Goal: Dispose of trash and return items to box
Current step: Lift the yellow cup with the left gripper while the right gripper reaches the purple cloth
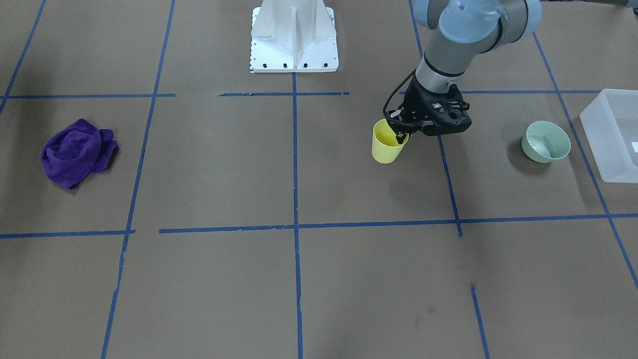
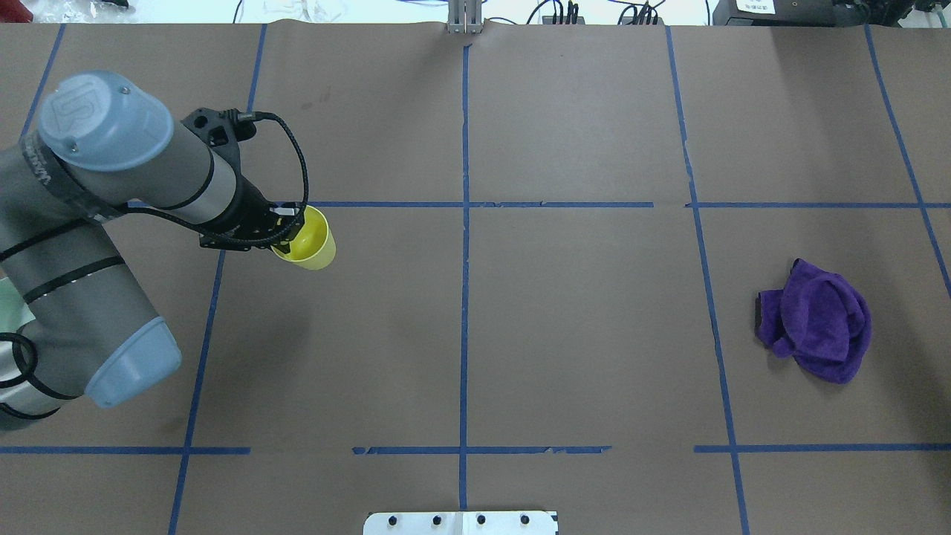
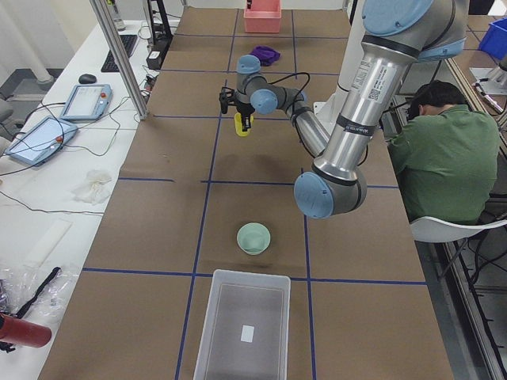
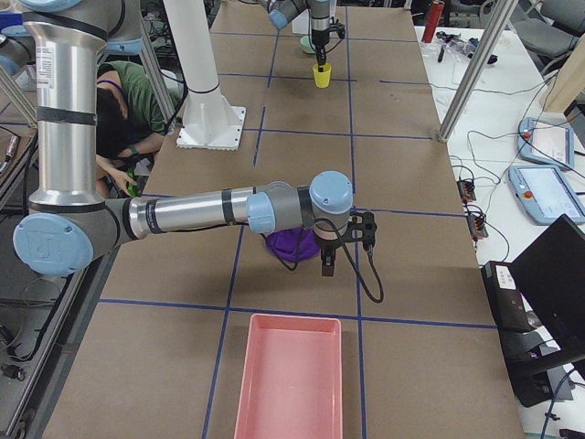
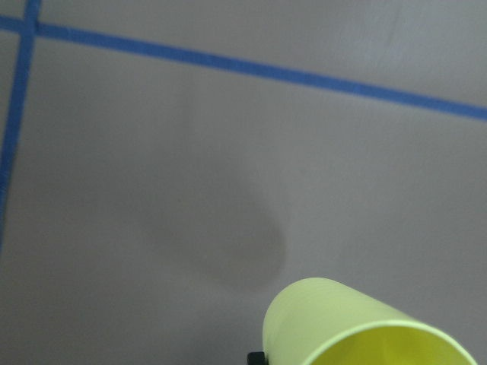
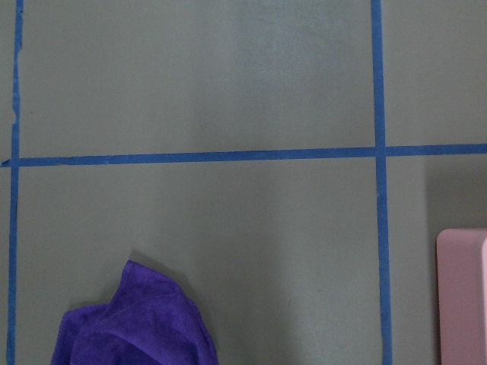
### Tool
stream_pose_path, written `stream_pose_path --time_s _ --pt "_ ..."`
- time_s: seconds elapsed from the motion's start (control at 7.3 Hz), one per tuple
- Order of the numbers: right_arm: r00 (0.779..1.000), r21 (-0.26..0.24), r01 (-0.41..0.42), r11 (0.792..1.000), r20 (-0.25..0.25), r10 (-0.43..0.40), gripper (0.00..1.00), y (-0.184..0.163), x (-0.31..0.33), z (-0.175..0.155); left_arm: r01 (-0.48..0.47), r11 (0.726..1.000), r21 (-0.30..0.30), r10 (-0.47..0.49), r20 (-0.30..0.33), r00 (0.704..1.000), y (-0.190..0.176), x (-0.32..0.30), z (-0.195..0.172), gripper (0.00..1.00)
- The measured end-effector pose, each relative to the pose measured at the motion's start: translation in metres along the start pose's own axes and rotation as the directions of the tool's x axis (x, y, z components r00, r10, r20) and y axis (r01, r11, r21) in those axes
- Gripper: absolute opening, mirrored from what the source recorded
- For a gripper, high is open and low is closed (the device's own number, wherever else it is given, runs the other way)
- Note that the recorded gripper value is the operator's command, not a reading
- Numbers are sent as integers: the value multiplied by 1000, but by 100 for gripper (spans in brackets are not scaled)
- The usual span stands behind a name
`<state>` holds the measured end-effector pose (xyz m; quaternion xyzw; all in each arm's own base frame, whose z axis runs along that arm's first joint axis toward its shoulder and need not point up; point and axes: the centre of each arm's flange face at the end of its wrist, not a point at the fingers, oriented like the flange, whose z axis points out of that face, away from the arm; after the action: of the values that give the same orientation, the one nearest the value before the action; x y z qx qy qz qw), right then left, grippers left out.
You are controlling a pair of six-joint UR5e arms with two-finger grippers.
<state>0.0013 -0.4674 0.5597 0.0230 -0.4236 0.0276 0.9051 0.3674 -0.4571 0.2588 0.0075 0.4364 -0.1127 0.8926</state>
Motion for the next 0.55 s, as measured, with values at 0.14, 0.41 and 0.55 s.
stream_pose_path --time_s 0.14,0.41,0.55 --pt "1000 12 -10 1000 -28 10 100 11 -17 24 11 1000 20 -11 0 1000 -13 -5 -15 0" --pt "996 66 -66 996 -58 70 100 47 -56 85 -17 998 59 16 21 1000 -42 -22 -38 0" --pt "993 76 -93 993 -71 98 100 61 -79 112 -54 995 81 50 43 998 -60 -35 -51 0"
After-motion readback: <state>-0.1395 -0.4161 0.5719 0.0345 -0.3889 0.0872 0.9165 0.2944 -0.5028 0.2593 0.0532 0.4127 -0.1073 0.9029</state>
